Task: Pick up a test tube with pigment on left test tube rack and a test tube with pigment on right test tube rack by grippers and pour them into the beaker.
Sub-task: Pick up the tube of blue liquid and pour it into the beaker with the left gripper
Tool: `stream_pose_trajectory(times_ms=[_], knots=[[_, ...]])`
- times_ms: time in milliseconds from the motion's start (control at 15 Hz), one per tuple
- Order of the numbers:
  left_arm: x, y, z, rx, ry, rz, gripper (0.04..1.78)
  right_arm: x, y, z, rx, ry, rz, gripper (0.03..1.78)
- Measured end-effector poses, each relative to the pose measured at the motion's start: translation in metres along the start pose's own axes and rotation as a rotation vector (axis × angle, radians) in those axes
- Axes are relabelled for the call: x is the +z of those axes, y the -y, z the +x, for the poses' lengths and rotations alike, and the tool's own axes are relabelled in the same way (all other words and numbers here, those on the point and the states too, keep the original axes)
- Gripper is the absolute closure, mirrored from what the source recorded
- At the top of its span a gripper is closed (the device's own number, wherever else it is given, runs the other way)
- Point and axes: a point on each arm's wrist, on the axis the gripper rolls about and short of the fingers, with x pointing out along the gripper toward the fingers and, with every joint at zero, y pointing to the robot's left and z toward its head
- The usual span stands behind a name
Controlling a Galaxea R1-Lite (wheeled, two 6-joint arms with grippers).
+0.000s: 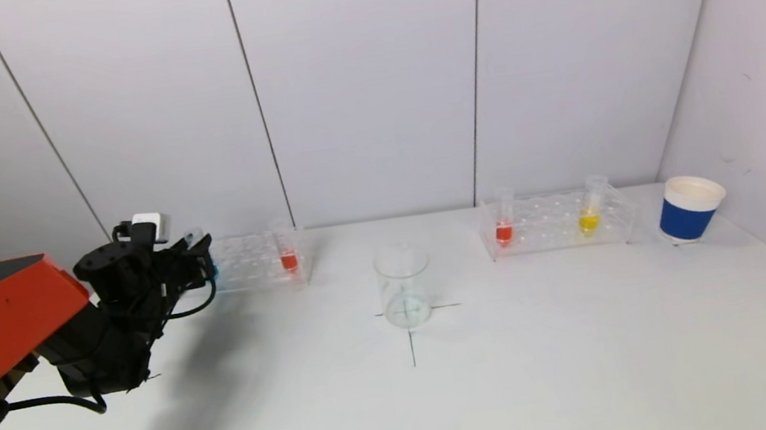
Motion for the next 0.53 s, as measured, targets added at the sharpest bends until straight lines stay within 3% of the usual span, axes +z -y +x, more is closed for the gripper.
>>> stream_pose_trajectory(times_ms=[533], knots=[[0.024, 0.000, -0.003, 0.001, 0.016, 0.000, 1.38, 0.000, 0.000, 0.000, 0.000, 0.000, 0.000, 0.04]])
